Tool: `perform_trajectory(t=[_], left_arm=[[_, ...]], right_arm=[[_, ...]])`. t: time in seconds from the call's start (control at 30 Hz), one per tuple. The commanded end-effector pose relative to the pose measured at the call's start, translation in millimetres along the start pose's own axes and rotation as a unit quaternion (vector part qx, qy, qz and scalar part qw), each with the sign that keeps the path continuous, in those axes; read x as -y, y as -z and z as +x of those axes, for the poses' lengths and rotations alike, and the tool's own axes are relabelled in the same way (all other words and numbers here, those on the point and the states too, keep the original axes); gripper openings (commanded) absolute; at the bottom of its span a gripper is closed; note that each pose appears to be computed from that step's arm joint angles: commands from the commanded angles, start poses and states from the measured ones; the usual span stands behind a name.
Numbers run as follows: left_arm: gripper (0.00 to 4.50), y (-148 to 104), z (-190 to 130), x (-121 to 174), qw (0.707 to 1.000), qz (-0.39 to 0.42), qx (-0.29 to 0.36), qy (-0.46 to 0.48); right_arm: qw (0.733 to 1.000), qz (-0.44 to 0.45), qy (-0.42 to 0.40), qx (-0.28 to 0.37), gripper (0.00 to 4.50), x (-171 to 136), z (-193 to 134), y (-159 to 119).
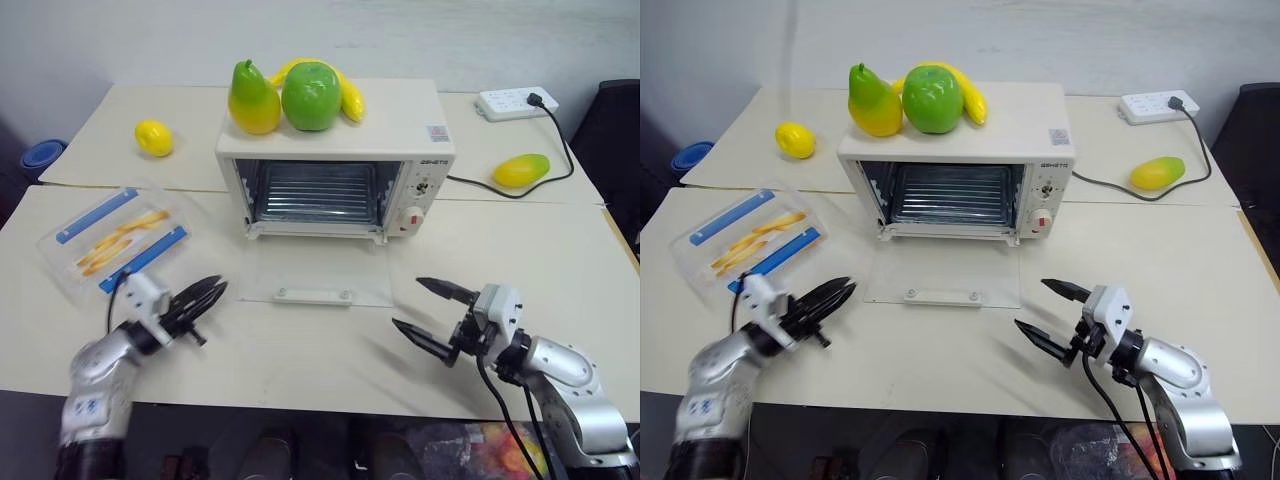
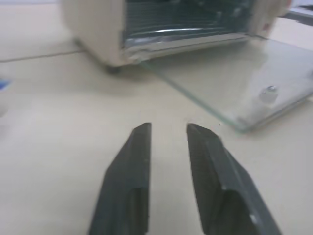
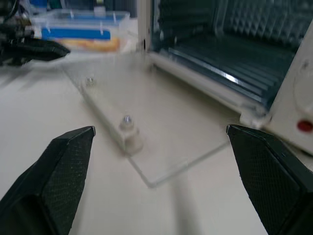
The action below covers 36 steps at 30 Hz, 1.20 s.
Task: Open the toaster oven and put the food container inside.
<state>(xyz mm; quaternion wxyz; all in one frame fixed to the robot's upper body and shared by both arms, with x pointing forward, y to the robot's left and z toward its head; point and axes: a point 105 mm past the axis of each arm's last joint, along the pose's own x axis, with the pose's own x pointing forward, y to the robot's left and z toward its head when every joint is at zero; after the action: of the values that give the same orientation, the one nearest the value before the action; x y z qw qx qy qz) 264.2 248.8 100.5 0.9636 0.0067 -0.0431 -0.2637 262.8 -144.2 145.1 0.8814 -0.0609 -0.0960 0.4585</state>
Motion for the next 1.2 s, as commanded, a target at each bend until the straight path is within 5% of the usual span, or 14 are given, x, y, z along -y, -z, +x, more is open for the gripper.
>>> perform_trajectory(t=[0.03, 0.3, 0.47, 0.6, 0.7, 0.97, 1.2], left_arm=[[2.26, -33.3, -38.0, -20.2, 0.985, -0.05, 0.088, -0.14], [4.44, -13.0, -166.0, -52.5, 0.866, -0.196, 0.095, -0.45], [4.44, -37.8, -169.6, -91.5, 0.843, -0.204, 0.102, -0.486], [4.44, -73.0, -121.8, -115.6, 0.875, -0.228, 0.089, -0.417], [4.44, -68.3, -104.6, -139.7, 0.867, -0.234, -0.008, -0.439], [4.44, -59.5, -63.7, -166.1, 0.851, -0.263, -0.135, -0.433], [2.59, -57.8, -48.0, -166.9, 0.856, -0.272, -0.152, -0.413]], right_arm=[[0.997, 0.005, -0.023, 0.072, 4.5, -1.7, 16.0, -21.0], [0.977, -0.1, -0.12, 0.143, 4.5, -23.9, 42.8, -49.0], [0.974, -0.098, -0.146, 0.146, 4.5, -31.0, 45.0, -46.5], [0.975, -0.096, -0.137, 0.143, 4.5, -27.8, 43.9, -45.2], [0.978, -0.095, -0.128, 0.137, 4.5, -26.1, 41.6, -42.2], [0.981, -0.098, -0.102, 0.136, 4.5, -24.3, 43.1, -40.3], [0.982, -0.106, -0.083, 0.13, 4.5, -21.9, 42.3, -37.5]])
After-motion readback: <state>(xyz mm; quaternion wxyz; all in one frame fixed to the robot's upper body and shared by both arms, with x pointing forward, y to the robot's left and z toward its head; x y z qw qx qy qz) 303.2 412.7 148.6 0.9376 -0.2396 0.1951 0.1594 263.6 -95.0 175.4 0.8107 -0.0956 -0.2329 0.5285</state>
